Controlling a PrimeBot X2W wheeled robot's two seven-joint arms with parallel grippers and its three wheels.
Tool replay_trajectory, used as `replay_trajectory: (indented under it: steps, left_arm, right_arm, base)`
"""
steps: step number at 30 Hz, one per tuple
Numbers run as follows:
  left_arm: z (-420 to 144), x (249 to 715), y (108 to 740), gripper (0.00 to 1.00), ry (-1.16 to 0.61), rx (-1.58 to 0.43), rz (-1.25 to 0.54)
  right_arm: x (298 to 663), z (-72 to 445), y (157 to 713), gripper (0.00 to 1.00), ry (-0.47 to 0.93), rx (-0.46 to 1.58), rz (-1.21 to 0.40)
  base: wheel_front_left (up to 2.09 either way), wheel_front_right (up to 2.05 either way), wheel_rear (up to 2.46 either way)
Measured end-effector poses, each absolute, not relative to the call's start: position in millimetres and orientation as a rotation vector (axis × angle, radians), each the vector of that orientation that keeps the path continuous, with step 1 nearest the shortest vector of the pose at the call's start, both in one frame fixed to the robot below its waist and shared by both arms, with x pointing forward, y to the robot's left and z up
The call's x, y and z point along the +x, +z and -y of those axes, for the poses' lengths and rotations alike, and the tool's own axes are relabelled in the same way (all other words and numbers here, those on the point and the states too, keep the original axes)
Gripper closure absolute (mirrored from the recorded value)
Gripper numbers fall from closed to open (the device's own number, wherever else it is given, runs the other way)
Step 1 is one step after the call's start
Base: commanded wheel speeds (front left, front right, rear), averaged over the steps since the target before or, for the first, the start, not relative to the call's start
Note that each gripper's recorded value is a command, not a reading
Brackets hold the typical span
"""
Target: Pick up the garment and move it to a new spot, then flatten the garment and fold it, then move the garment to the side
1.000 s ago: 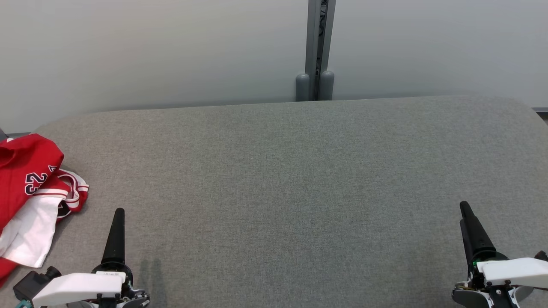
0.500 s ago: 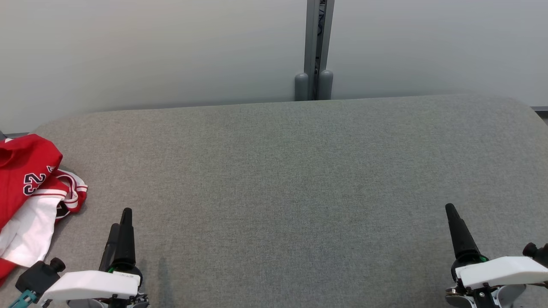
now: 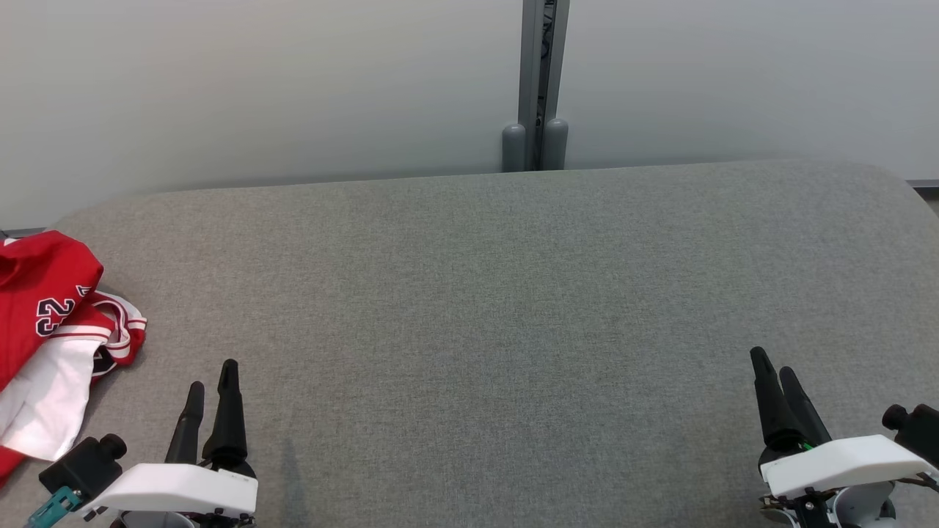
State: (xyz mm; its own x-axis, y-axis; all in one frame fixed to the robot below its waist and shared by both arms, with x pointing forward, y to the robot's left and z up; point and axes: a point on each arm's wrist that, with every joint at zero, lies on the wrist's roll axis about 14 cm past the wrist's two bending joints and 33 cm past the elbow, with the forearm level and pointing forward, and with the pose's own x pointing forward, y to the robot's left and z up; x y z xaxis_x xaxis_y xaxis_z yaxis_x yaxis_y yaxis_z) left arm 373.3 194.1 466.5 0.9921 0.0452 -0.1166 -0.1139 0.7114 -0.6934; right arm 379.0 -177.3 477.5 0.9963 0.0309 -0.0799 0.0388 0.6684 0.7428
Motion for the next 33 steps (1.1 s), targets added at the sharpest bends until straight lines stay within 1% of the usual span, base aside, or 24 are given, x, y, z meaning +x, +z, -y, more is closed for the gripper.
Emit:
replay_trajectory:
  steps: [21,33]
  left_arm:
    - [-193,372,460,0.0,0.083,-0.477,-0.107]
    - [-195,367,451,0.0,0.089,-0.345,-0.131]
  right_arm:
    - [378,178,475,0.0,0.019,0.551,-0.077]
    - [376,178,473,0.0,0.032,0.428,-0.072]
  base:
    - [0.0,0.0,0.0]
    - [0.0,0.0,0.0]
